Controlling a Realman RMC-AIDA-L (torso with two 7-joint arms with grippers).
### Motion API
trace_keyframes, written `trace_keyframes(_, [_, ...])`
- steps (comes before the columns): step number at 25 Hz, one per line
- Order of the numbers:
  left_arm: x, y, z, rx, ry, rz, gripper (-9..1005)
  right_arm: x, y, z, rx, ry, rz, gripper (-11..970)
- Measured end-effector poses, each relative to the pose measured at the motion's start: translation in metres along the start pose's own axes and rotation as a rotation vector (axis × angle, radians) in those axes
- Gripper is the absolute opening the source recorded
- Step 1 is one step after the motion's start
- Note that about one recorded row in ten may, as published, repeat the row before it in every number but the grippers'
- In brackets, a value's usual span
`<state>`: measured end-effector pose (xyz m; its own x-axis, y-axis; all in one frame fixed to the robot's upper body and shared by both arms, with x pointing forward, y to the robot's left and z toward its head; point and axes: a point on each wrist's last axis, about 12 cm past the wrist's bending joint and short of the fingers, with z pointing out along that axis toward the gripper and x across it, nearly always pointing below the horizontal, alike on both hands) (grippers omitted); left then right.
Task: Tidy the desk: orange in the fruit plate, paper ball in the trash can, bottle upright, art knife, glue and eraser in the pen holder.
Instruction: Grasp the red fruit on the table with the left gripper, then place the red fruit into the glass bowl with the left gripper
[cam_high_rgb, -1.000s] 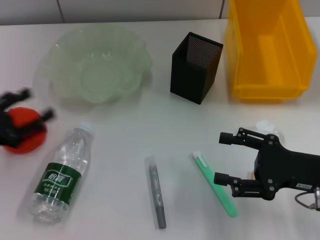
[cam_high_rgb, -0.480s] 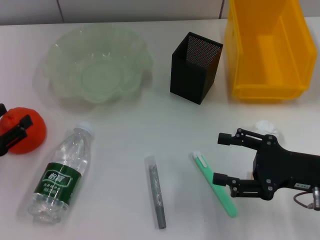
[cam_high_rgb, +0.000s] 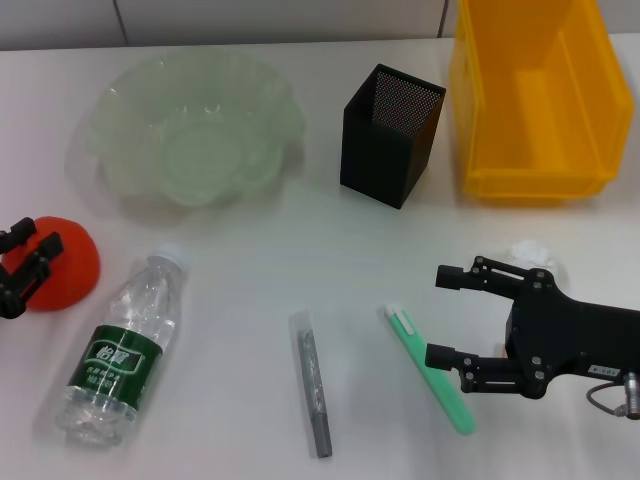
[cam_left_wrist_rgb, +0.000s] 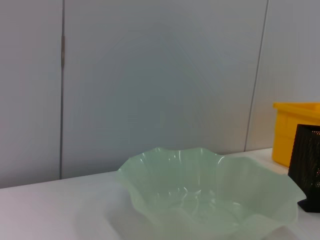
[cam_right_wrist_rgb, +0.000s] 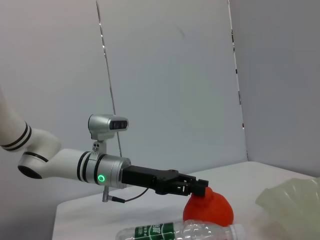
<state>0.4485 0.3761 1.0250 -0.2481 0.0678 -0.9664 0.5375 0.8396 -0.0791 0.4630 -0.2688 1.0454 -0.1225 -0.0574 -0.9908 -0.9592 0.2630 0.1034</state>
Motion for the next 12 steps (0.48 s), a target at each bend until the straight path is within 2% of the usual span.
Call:
trace_keyframes(1, [0.0, 0.0004, 0.0002, -0.002, 0.002, 0.004, 362, 0.0, 0.0, 0.0, 0.0, 0.0, 0.0, 834])
trace_keyframes(8, [0.0002, 0.0018, 0.0022, -0.015, 0.008, 0.039, 254, 0.0001, 0.0001, -0.0004, 0.003, -0.002, 0.001, 834])
trace_keyframes(12, [-0.0039, 0.0027, 0.0027, -0.02, -0.023, 0.022, 193, 0.0001, 0.0002, -0.0008, 0.006, -0.004, 0.002, 834])
